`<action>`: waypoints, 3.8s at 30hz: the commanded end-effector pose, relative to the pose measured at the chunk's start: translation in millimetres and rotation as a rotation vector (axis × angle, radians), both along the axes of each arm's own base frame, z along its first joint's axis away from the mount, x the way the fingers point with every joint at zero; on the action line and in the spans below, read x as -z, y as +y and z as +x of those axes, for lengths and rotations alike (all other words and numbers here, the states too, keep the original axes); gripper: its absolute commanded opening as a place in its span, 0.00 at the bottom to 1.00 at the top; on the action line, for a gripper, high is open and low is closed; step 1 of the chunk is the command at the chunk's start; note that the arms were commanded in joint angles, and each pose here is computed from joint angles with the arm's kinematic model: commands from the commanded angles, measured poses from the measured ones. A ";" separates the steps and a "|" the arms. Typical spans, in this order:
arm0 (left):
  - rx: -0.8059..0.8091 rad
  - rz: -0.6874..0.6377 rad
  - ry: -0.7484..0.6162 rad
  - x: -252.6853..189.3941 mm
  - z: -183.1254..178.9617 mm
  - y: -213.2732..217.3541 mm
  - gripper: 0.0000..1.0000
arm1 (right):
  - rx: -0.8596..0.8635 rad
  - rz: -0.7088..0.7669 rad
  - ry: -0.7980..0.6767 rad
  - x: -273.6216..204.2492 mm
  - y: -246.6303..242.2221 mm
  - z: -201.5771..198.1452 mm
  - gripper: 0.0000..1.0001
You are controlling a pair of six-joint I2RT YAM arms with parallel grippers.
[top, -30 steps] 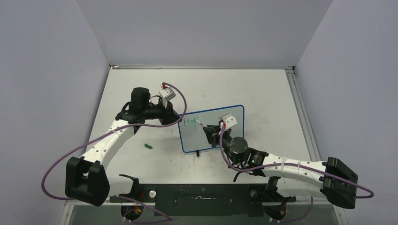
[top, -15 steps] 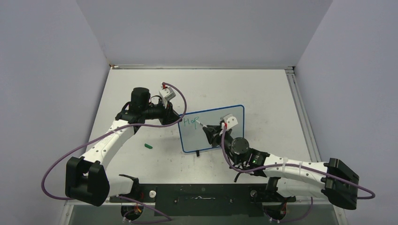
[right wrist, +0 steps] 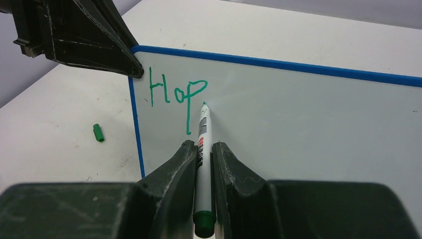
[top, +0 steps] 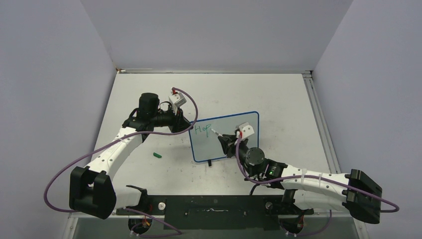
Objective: Write a sentence on the whiteboard
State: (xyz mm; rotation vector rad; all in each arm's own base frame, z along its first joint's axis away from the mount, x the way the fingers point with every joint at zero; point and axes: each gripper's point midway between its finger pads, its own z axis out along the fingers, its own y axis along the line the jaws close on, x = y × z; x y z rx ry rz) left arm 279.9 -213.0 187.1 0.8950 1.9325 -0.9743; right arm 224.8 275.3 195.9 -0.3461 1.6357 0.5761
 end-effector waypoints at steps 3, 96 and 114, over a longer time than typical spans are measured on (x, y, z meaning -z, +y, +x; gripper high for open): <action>-0.007 0.048 0.016 13.0 -0.7 5.4 0.00 | 0.062 -0.008 0.008 4.3 -9.4 4.6 0.05; -0.009 0.049 0.009 10.8 -2.1 6.3 0.00 | 0.129 -0.017 -0.050 -19.7 -41.8 1.2 0.05; -0.009 0.051 0.010 11.8 -1.5 6.2 0.00 | 0.194 -0.045 -0.131 -34.1 -49.7 18.3 0.05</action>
